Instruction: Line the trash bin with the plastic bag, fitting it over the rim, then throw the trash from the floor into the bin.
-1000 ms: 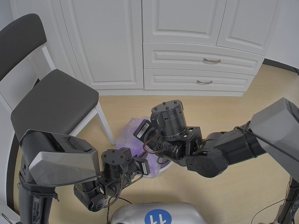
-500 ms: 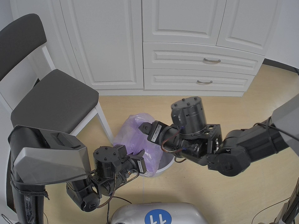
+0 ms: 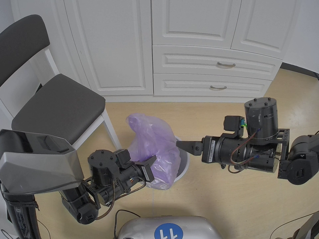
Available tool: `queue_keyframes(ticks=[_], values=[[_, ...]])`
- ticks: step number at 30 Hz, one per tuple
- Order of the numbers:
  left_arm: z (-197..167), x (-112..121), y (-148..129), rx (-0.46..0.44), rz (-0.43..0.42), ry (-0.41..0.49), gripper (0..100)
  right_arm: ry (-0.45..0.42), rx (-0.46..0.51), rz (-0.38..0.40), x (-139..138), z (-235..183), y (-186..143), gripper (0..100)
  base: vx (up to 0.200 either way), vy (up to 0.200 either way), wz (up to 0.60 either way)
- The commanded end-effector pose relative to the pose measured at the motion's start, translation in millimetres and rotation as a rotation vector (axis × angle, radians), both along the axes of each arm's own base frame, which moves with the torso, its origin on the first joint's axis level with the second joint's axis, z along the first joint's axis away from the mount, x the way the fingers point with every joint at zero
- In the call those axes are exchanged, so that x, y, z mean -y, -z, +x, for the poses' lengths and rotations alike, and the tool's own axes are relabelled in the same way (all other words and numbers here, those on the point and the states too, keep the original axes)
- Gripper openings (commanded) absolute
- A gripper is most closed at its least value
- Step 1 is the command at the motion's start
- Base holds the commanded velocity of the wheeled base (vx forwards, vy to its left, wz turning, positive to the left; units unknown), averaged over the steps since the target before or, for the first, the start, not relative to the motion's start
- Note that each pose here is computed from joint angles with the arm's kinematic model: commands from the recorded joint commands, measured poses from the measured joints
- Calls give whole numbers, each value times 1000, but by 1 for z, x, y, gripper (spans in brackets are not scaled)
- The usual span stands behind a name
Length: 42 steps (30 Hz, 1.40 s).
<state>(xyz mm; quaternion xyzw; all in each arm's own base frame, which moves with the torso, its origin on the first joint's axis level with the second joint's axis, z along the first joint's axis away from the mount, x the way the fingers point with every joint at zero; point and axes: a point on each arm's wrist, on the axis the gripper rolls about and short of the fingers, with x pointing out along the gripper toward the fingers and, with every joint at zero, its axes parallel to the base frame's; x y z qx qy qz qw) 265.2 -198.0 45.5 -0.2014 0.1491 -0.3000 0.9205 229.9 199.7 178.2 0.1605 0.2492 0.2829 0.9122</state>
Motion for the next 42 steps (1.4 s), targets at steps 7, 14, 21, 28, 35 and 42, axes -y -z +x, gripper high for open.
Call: queue_keyframes(ticks=[7, 14, 21, 28, 35, 42], values=[[3, -13, -22, -5, -104, 0, 0, 57, 8, 0, 15, 12, -2, 100, 0, 0, 0], [7, -10, -34, -80, -222, 29, 0, 98, -8, -8, 16, 32, 4, 100, 0, 0, 0], [23, -4, -54, -242, -297, -27, 0, 122, -18, -7, 12, 42, 9, 100, 0, 0, 0], [45, -2, -56, -341, -308, -130, 0, 129, -43, -15, 8, 49, 18, 100, 0, 0, 0], [69, 4, -32, -455, -345, -191, 0, 163, -72, -58, 0, 61, 38, 100, 0, 0, 0], [75, 8, -20, -493, -323, -202, 0, 166, -84, -68, -2, 65, 44, 100, 0, 0, 0]])
